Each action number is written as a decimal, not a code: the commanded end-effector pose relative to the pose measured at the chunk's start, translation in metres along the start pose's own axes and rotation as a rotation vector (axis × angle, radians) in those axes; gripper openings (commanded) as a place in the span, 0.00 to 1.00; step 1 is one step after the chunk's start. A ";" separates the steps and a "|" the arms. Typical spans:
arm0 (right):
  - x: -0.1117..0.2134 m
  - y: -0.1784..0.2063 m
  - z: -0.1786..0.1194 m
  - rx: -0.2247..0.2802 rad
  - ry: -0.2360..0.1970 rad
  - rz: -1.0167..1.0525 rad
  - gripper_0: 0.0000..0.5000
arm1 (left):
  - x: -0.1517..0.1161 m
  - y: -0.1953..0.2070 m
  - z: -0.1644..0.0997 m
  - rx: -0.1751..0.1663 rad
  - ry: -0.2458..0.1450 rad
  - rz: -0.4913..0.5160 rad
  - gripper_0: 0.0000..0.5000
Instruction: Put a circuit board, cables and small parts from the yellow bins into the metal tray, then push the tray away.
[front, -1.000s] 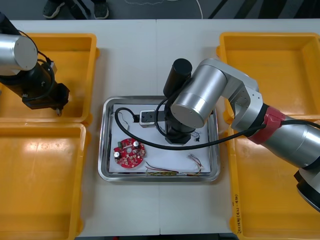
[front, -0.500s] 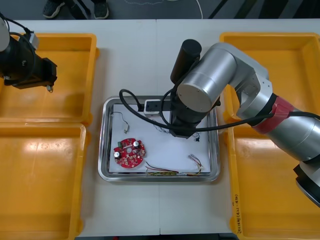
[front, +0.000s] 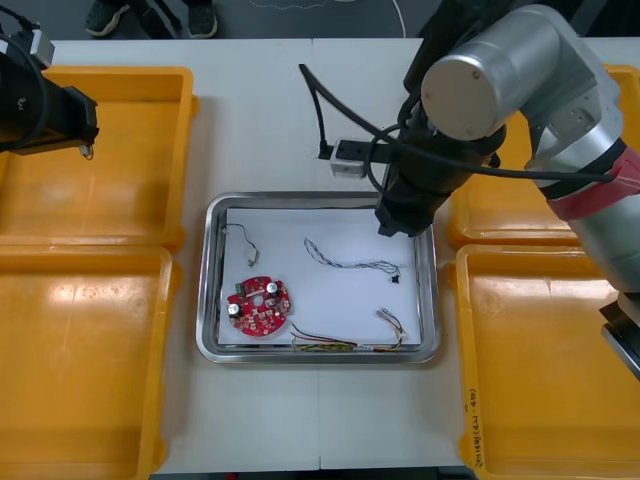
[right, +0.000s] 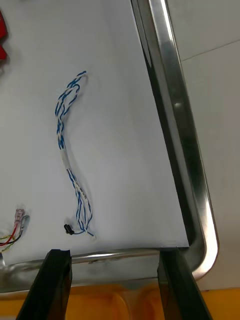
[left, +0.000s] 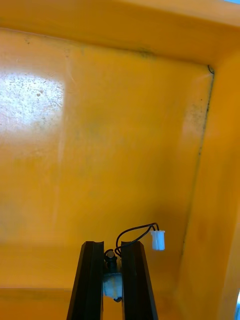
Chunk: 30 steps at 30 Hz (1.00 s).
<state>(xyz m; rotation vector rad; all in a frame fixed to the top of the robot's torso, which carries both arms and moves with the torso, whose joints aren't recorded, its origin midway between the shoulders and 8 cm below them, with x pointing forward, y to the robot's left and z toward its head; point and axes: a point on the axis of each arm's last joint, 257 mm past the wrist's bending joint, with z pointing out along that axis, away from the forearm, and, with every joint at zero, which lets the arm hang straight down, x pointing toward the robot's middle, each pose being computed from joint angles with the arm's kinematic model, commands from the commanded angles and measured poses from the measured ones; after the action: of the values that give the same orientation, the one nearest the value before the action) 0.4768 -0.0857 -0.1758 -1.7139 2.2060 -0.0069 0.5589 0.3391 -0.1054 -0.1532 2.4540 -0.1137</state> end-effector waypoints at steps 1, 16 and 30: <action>0.001 -0.025 -0.048 0.058 -0.037 0.094 1.00 | -0.001 -0.007 -0.022 -0.006 -0.018 -0.087 0.00; 0.035 -0.010 -0.085 0.098 -0.066 0.334 1.00 | 0.029 -0.063 -0.046 -0.068 0.059 -0.107 0.00; 0.114 -0.002 -0.094 0.149 -0.060 0.581 1.00 | 0.027 -0.137 -0.040 -0.024 0.091 -0.115 0.00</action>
<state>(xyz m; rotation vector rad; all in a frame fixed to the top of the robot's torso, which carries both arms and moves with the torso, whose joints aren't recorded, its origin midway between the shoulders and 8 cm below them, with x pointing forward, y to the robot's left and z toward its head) 0.4325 -0.1829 -0.1264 -1.0173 2.4941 0.0581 0.5155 0.2363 -0.0969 -0.2749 2.5652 -0.0685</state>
